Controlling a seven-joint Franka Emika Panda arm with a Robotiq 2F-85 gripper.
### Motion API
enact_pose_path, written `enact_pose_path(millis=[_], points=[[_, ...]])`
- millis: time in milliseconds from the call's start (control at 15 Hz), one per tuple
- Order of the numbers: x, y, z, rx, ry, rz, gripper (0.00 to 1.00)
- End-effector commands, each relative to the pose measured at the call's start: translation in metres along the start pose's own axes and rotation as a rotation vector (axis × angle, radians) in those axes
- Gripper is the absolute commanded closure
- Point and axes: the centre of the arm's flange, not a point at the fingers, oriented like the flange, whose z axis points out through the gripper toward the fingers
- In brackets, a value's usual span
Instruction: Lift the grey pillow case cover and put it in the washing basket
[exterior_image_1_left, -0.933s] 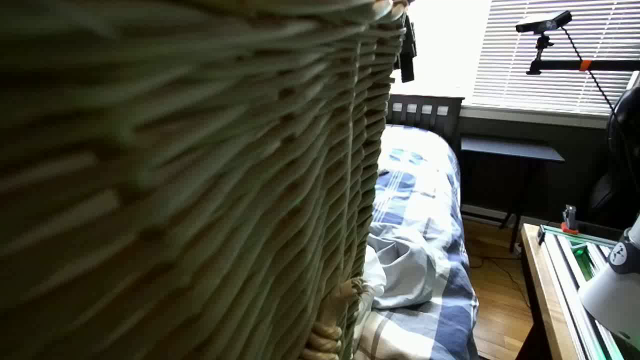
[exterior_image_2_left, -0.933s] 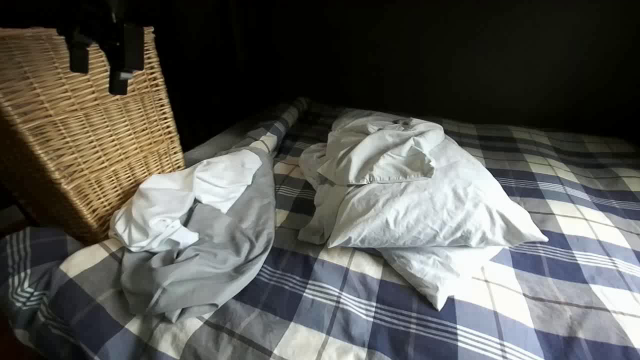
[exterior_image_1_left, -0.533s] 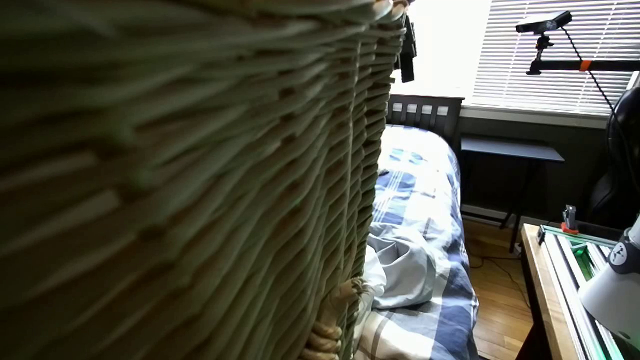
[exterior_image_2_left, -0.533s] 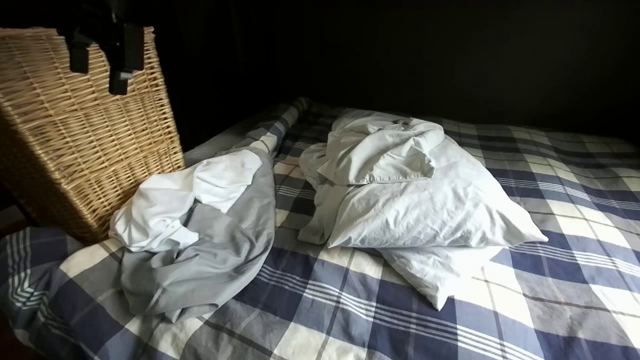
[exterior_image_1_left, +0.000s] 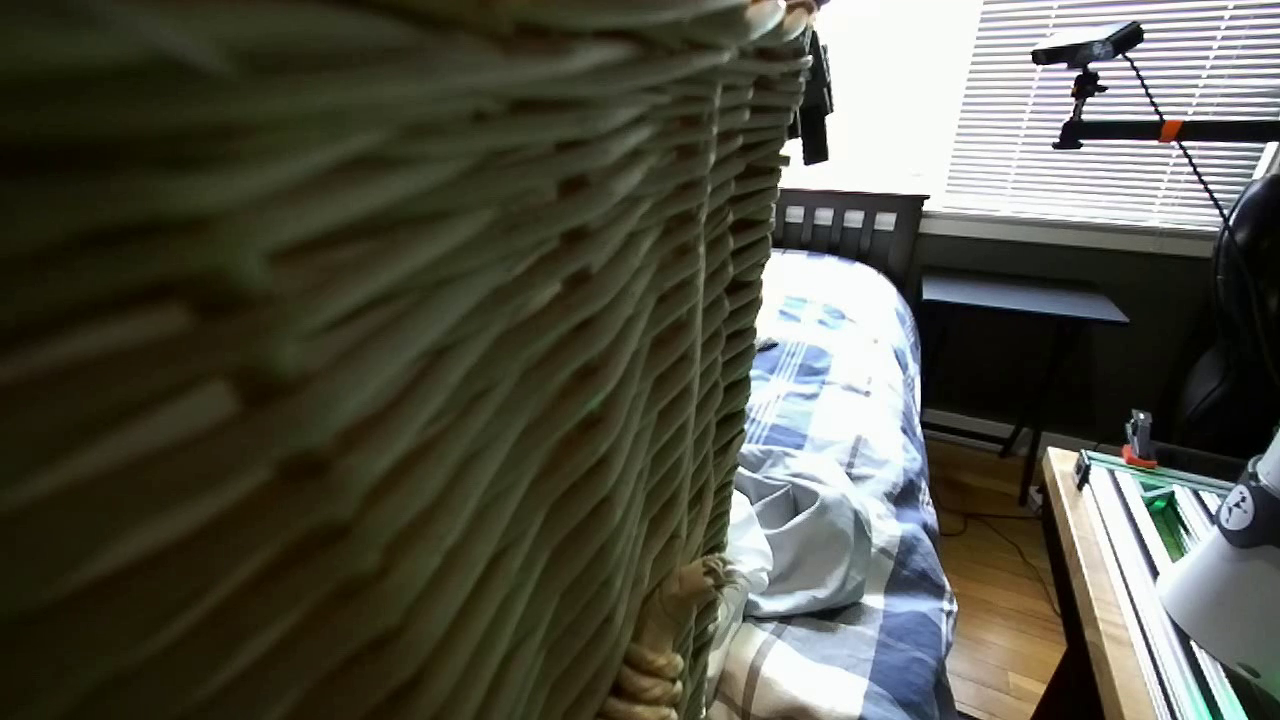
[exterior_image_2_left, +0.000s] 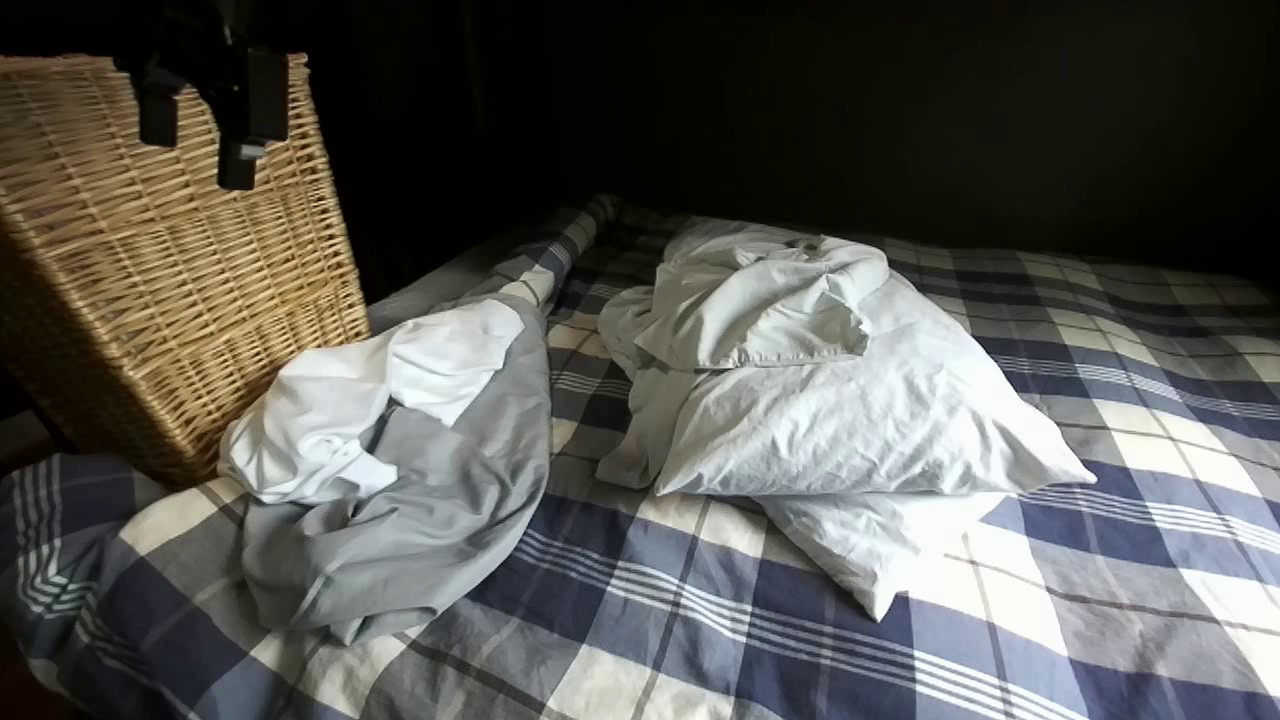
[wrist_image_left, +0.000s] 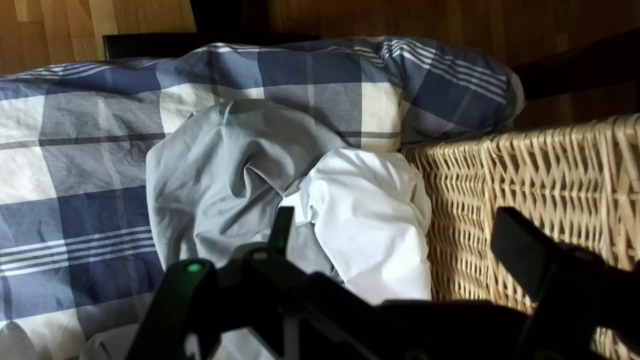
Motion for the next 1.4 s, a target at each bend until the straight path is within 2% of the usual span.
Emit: enact_pose_path(millis=[0, 200, 267, 400, 733, 800, 1067, 1333], points=[[0.000, 0.000, 0.000, 0.000, 0.000, 0.000, 0.00], [0.000, 0.000, 0.000, 0.000, 0.000, 0.000, 0.00], [0.003, 0.001, 0.002, -0.017, 0.032, 0.031, 0.00], [0.008, 0.003, 0.020, -0.024, 0.048, 0.063, 0.00], [0.020, 0.052, 0.090, -0.101, 0.114, 0.200, 0.00], [0.021, 0.064, 0.106, -0.115, 0.152, 0.238, 0.00], [0.026, 0.095, 0.173, -0.076, 0.212, 0.392, 0.00], [0.031, 0.109, 0.239, -0.105, 0.259, 0.519, 0.00]])
